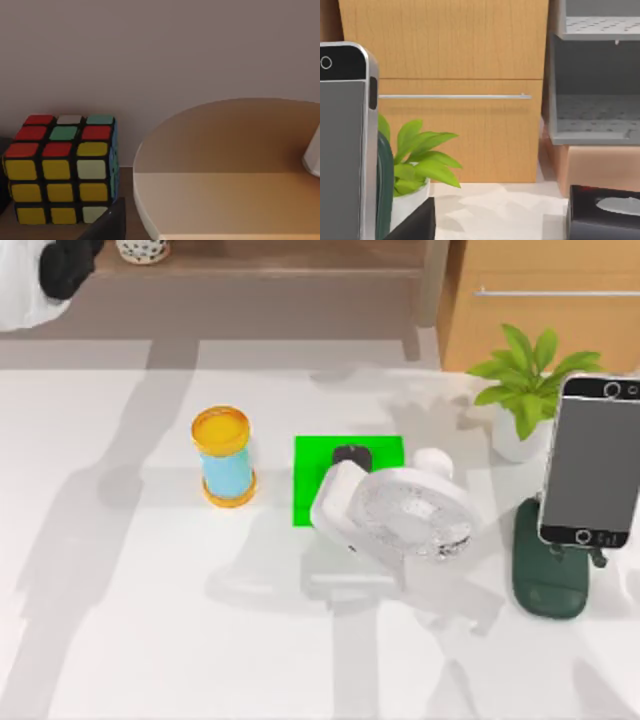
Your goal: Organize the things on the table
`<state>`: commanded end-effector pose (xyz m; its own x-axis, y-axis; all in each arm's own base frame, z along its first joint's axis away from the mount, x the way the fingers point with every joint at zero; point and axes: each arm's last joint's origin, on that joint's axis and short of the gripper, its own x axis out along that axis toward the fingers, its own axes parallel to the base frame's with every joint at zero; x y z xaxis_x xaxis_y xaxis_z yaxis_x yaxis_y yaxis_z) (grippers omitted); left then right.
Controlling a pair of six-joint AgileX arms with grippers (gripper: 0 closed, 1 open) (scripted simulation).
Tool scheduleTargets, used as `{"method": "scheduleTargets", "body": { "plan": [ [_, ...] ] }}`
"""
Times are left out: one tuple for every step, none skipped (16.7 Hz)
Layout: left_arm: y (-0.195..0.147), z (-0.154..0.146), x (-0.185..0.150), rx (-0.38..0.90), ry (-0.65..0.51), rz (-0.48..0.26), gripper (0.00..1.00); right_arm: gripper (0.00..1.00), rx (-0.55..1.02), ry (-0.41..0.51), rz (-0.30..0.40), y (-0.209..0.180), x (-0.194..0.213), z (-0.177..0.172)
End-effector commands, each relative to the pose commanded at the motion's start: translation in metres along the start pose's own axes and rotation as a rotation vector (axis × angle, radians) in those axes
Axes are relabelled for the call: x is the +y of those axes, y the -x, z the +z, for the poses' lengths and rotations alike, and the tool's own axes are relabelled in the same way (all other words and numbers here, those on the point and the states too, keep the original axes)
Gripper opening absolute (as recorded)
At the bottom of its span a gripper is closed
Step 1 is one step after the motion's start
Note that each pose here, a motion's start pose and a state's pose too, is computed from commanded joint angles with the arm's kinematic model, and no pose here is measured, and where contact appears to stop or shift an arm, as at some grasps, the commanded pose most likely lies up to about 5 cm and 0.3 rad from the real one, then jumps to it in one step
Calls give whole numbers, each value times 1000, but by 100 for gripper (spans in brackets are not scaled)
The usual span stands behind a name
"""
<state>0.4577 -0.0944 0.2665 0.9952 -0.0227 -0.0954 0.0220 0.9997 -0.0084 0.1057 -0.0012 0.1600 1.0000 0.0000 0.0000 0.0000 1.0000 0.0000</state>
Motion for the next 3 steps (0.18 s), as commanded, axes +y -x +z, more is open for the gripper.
{"method": "scheduleTargets", "body": {
  "plan": [
    [0,0,0,0,0,0,100,100,0,0,0,0,0,0],
    [0,0,0,0,0,0,100,100,0,0,0,0,0,0],
    [0,0,0,0,0,0,100,100,0,0,0,0,0,0]
  ]
}}
